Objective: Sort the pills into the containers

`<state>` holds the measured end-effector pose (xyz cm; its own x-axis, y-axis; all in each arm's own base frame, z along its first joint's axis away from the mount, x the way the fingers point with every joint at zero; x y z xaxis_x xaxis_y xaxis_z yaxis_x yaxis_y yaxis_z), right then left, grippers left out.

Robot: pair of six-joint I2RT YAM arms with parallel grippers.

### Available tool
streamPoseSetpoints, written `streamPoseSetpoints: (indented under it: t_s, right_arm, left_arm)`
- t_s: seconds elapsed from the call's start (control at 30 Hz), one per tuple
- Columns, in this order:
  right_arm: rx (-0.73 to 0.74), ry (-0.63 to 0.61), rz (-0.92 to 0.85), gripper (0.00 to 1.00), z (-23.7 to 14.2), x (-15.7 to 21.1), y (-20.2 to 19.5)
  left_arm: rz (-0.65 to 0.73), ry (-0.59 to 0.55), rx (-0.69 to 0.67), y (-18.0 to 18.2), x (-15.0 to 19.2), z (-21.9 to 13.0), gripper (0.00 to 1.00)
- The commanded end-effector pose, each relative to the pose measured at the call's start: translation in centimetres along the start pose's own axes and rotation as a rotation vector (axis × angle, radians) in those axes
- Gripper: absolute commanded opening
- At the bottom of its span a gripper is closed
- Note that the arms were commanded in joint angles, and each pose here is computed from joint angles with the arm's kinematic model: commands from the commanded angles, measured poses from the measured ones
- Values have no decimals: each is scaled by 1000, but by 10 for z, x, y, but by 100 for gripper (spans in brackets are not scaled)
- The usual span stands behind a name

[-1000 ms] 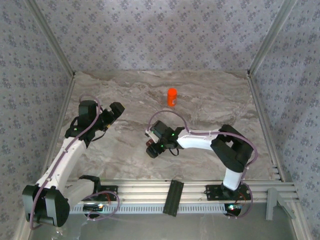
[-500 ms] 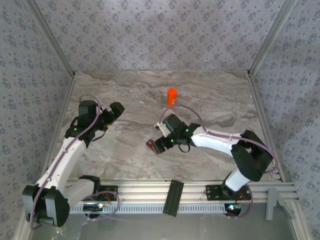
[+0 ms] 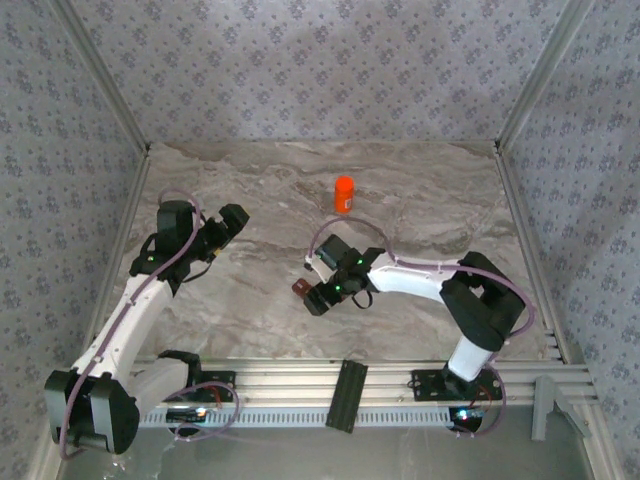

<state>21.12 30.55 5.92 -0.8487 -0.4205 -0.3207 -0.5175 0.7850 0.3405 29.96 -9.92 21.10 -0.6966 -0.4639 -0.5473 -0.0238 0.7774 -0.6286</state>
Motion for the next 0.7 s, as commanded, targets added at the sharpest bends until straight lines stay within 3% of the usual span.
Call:
streamPoseSetpoints:
  t_s: [0.0,0.43,0.67]
  right_arm:
    - [-3,25,-29,82,2,1,5]
    - [-16,44,-32,80,7,0,11]
    - [-81,80,-52,78,9,8,36]
  left_arm:
    - [2,-19,2,-1,-2,-1,100]
    - [-1,-14,3,-1,-1,1,100]
    - [-4,-16,4,-1,-2,1,100]
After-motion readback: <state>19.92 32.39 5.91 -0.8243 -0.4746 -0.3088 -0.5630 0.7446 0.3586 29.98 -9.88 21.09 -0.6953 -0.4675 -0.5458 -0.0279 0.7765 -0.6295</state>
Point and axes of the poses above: each hand's point on the last joint's axis, 136 mm out from that joint toward the fingers, its own z axis out along the fingers, its own y axis along the line the jaws close on, x = y × z, the point moved 2 cm from there along -z, back along the fingers, and after that the axes turned 14 degrees about z, right-handed, at the moved point
